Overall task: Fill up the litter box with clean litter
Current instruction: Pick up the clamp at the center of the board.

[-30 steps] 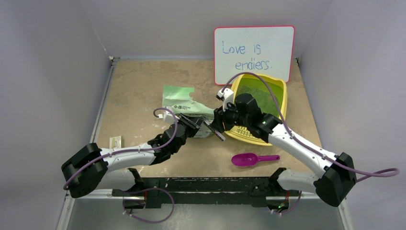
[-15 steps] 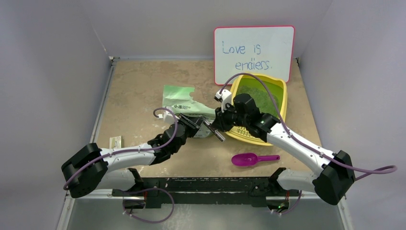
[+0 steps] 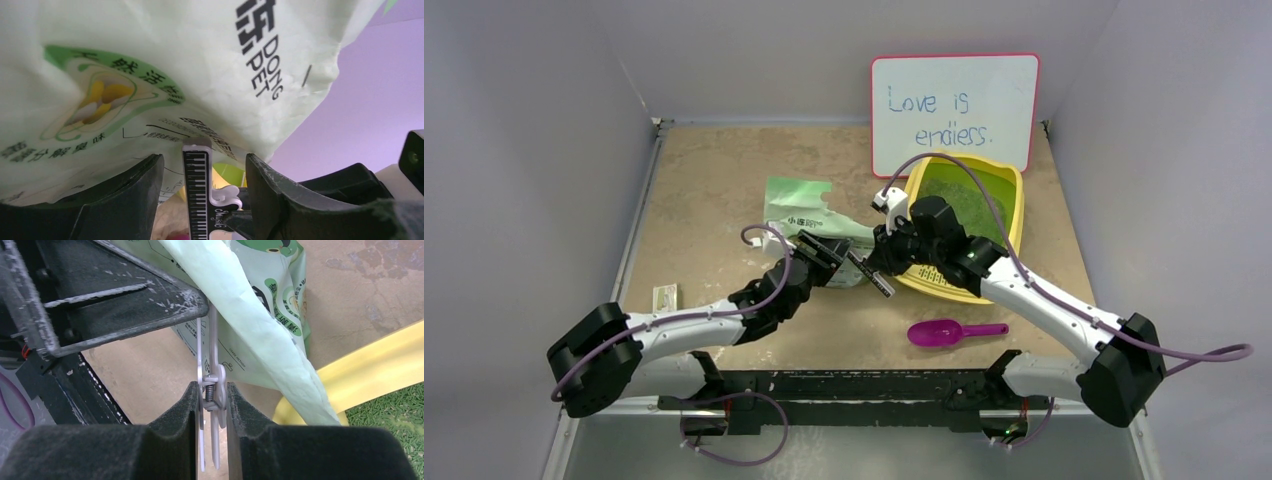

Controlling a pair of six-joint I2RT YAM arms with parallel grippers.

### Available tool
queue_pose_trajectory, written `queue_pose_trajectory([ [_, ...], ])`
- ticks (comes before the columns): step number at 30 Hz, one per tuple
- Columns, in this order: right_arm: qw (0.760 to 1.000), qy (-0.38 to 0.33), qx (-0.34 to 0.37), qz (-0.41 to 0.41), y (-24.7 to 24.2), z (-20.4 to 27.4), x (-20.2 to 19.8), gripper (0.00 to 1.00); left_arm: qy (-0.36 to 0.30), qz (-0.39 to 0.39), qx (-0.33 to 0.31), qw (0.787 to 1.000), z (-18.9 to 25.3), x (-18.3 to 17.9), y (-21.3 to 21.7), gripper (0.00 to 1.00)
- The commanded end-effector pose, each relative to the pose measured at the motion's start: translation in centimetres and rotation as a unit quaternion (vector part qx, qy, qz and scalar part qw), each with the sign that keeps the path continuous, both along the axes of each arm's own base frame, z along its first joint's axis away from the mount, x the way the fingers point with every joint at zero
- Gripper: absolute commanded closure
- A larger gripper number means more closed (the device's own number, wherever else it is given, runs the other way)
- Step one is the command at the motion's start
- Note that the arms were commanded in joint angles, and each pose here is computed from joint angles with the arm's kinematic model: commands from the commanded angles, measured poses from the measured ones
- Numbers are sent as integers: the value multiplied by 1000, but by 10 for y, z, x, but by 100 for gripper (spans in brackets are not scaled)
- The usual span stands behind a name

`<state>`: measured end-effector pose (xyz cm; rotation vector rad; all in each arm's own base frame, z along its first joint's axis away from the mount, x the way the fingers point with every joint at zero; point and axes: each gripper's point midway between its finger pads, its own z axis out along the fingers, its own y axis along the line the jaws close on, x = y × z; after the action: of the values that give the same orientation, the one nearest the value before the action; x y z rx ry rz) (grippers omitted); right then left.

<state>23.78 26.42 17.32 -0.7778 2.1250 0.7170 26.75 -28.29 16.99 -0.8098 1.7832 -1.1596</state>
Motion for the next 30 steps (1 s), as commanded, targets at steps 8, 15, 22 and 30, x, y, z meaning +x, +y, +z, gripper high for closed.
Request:
queue_pose_trajectory([
  [8, 999, -30, 11, -34, 8, 20, 25, 100, -53, -17, 77, 995, 27, -7, 18, 38],
  [15, 999, -29, 10, -31, 9, 18, 25, 100, -80, -48, 141, 986, 33, -14, 23, 38],
  [22, 999, -28, 8, -30, 9, 17, 25, 100, -153, -118, 209, 959, 60, -23, 11, 41],
  [30, 999, -28, 6, -28, 8, 18, 25, 100, -251, -154, 343, 892, 111, -25, 22, 36],
])
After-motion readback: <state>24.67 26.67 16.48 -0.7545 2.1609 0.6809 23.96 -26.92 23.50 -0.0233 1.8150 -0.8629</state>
